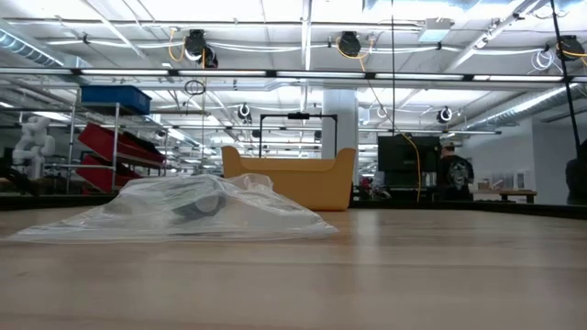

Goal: Roll bandage
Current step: Roll the red bandage

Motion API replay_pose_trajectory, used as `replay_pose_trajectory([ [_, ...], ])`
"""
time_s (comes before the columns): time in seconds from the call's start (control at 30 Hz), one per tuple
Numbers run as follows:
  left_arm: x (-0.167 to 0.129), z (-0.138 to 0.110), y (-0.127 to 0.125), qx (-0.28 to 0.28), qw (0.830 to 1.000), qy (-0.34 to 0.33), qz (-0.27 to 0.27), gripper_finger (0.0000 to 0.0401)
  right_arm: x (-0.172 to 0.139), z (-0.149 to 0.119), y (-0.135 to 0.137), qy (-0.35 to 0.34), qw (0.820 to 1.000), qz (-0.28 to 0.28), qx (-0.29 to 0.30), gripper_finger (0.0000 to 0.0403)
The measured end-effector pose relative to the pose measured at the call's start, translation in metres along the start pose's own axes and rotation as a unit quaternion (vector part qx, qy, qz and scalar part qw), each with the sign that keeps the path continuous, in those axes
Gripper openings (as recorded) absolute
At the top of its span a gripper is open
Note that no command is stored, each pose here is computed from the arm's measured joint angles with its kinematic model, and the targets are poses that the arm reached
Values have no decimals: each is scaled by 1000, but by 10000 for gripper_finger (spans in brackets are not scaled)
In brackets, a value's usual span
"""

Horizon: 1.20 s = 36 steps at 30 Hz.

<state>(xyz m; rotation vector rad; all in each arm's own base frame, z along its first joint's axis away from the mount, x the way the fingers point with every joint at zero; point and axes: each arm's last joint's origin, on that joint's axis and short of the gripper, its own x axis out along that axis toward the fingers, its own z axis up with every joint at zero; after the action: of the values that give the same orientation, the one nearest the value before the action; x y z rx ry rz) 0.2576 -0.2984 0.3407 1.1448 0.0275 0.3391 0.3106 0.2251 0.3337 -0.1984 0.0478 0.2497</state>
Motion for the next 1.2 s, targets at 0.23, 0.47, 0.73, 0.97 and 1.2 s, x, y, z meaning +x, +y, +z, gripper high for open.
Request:
replay_pose_trajectory([
  [0.23,-13,7,-8,51,996,-62,-38,81,-4,4,10,-19,994,101,26,29],
  [0.47,-5,5,-12,11,994,-92,-55,81,-8,8,14,-36,982,184,34,29],
  [0.73,1,2,-21,17,983,-150,-99,81,-9,10,15,-47,975,213,36,29],
  [0.97,12,-1,-28,21,976,-188,-106,86,-8,10,14,-46,976,211,36,29],
  [1.2,28,-7,-27,-17,975,-200,-97,139,-8,10,13,-47,976,209,36,29],
])
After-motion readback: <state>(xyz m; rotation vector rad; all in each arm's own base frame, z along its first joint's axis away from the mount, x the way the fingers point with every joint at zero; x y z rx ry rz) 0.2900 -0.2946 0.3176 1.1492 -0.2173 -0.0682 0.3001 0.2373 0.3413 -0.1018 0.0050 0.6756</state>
